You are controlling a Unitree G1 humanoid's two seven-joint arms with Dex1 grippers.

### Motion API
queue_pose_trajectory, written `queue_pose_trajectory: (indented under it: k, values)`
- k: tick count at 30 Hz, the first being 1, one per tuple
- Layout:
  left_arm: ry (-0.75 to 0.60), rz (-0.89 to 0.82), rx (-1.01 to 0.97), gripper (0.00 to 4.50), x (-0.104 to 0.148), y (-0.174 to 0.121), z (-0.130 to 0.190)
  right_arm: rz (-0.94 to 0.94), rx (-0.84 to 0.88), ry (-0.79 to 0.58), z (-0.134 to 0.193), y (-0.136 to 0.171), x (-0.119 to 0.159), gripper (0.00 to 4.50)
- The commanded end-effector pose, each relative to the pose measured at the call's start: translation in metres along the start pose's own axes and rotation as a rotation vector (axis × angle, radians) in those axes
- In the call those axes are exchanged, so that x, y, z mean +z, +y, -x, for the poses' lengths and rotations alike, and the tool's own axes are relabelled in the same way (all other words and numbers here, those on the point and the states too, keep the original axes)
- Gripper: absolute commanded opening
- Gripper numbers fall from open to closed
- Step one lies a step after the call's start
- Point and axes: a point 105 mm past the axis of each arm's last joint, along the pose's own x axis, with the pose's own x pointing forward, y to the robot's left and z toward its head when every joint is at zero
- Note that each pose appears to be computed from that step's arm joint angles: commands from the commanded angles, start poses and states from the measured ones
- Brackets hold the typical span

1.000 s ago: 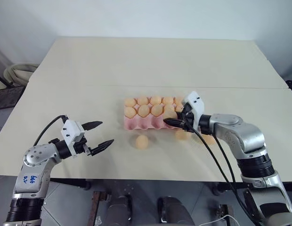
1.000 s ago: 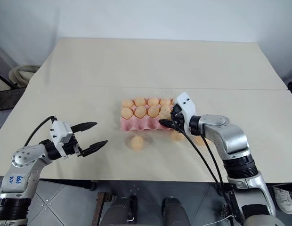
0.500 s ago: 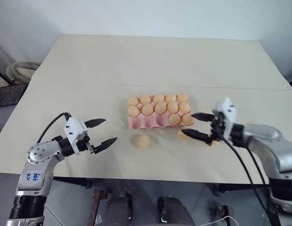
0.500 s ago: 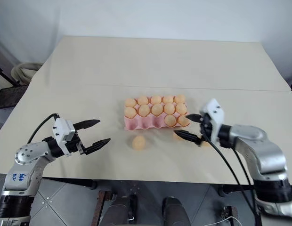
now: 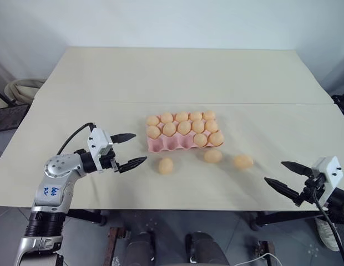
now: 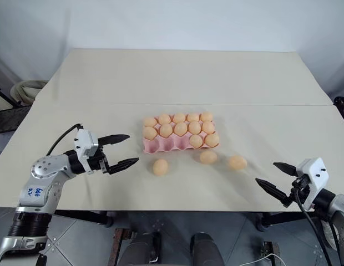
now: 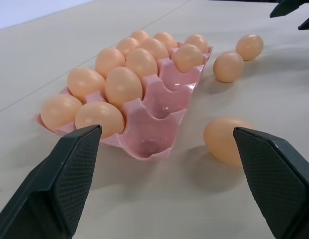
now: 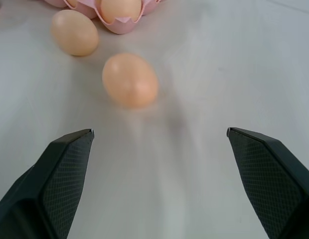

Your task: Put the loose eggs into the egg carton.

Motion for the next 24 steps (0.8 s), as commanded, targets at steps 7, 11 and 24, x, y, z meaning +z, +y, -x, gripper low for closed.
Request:
queue_pose_trajectory:
  k: [7,11,24]
  values:
    - [0.0,-0.023,0.009,4.5,0.004,-0.004,0.013,0.13,0.15,0.044,-0.037,0.003,0.028,4.48]
    - [0.005,-0.021,0.02,4.5,0.002,-0.007,0.016,0.127,0.23,0.143,-0.057,0.003,0.021,4.48]
    - [0.012,-0.017,0.087,4.5,0.001,-0.007,0.028,0.151,0.341,0.058,-0.064,0.016,0.044,1.62]
